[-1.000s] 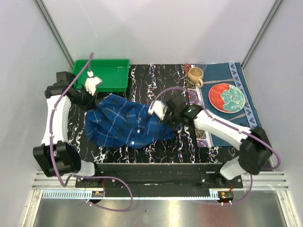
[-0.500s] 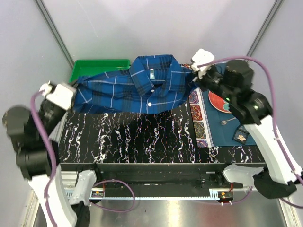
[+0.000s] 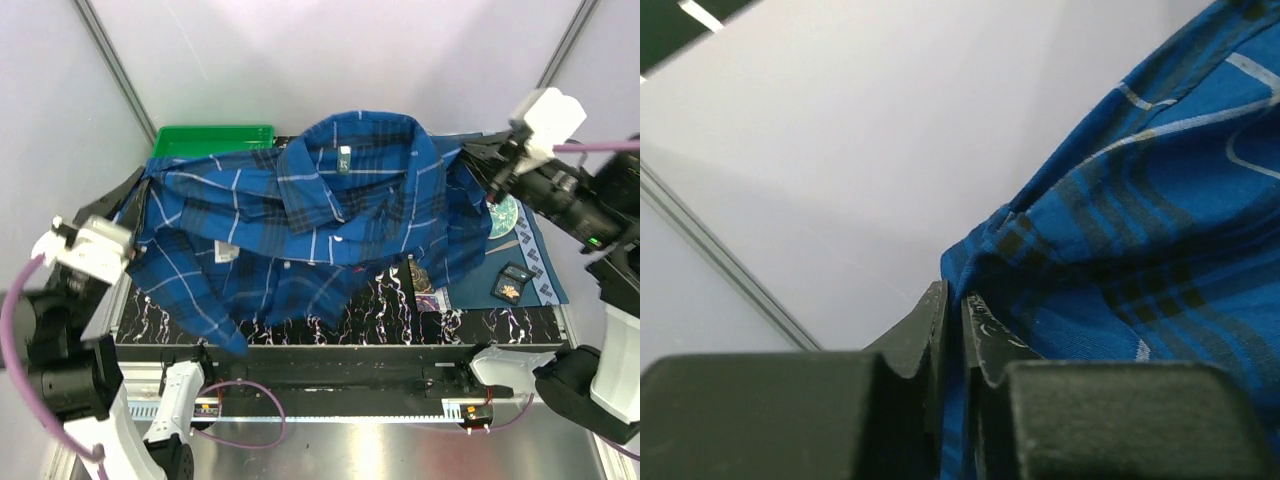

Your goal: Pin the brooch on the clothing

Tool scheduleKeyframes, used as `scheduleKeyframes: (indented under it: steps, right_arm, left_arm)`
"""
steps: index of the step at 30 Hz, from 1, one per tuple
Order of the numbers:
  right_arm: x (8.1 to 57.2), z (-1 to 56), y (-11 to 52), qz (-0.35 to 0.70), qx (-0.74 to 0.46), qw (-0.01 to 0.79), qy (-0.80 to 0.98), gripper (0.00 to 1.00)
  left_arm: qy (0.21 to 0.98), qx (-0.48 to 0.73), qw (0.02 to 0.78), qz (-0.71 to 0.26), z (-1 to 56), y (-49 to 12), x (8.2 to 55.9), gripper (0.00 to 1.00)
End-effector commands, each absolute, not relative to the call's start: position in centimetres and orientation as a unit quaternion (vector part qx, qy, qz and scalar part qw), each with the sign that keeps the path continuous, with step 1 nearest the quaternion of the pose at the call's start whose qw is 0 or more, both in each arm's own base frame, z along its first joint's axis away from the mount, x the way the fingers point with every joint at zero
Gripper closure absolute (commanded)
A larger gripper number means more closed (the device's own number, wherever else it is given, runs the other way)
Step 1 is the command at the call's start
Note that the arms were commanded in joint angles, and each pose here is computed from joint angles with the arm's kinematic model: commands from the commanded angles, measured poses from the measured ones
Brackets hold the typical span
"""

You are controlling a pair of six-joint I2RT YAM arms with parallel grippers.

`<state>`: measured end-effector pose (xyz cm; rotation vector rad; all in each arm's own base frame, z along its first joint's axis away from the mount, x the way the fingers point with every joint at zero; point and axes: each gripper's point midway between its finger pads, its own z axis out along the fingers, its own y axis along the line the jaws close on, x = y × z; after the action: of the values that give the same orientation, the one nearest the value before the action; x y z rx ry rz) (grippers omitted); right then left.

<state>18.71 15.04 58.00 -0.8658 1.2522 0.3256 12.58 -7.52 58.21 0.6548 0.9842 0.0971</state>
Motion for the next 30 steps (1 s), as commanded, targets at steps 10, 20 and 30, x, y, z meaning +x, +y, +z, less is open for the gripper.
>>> scheduleKeyframes:
  steps: [10, 20, 30]
  right_arm:
    - [45.9, 35.4, 18.6, -0.109, -0.337, 0.587, 0.728, 0.97]
    - [48.5, 21.9, 19.1, -0.1, -0.366, 0.401, 0.834, 0.16]
    - [36.9, 15.8, 21.5, 0.099, -0.418, 0.259, 0.865, 0.28]
  left_arm:
    - [0.777, 0.236, 0.582, -0.05, 33.9, -0.2, 36.5, 0.63]
    - [0.874, 0.252, 0.414, -0.023, 21.4, 3.3, 38.4, 0.35]
    - [0.905, 0.287, 0.308, -0.06, 14.7, 2.3, 34.9, 0.35]
